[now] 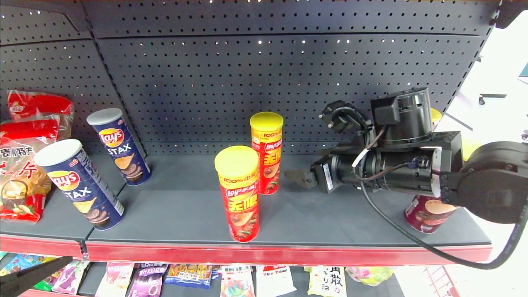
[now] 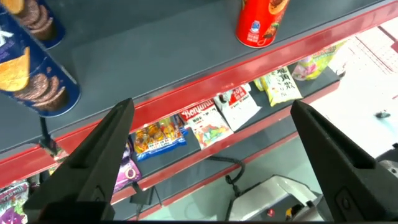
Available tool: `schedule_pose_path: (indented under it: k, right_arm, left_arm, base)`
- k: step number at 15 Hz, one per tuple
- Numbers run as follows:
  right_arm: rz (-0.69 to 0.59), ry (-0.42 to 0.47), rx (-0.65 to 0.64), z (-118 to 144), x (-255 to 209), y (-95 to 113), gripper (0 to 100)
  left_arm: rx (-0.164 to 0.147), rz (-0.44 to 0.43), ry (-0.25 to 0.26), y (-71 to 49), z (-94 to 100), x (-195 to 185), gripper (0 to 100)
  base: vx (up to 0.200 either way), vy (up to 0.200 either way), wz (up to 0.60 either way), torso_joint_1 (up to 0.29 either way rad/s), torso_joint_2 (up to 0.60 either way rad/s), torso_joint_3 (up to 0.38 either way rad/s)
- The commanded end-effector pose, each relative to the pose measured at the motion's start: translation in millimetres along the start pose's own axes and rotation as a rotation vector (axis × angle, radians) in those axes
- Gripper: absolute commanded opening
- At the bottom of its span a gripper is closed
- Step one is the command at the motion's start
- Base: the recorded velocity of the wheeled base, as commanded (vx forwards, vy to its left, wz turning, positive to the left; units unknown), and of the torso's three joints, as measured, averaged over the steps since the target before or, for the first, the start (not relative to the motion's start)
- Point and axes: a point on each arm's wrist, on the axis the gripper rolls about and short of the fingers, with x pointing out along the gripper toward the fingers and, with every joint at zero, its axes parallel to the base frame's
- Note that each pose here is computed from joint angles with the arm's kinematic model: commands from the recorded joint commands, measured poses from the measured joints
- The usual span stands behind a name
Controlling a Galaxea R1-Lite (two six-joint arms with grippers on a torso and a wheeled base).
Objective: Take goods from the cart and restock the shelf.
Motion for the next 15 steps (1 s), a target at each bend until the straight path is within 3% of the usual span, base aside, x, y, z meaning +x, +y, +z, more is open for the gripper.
schedule_pose_path:
  k: [1,6,8,15]
  right_arm:
    - [0.015,-0.013,-0.006,-1,-16,5,100]
    - [0.066,-0.01,-0.034,-21,-59,20,100]
    - [0.07,-0.003,-0.039,-29,-70,22,100]
    - [0.07,-0.007,-0.038,-31,-74,22,100]
  left_arm:
    - [-0.006,-0.019,0.039,1.8,4.9,8,100]
    - [-0.017,-0.031,0.097,4.8,9.4,21,100]
    - [-0.002,-0.033,0.111,6.6,11.0,28,100]
    - [0.021,-0.032,0.081,10.0,19.1,40,100]
  base:
    - [0.0,0.0,0.0,0.0,0.0,0.0]
    - [0.0,0.0,0.0,0.0,0.0,0.0]
    - [0.0,0.0,0.0,0.0,0.0,0.0]
    - [0.0,0.0,0.0,0.0,0.0,0.0]
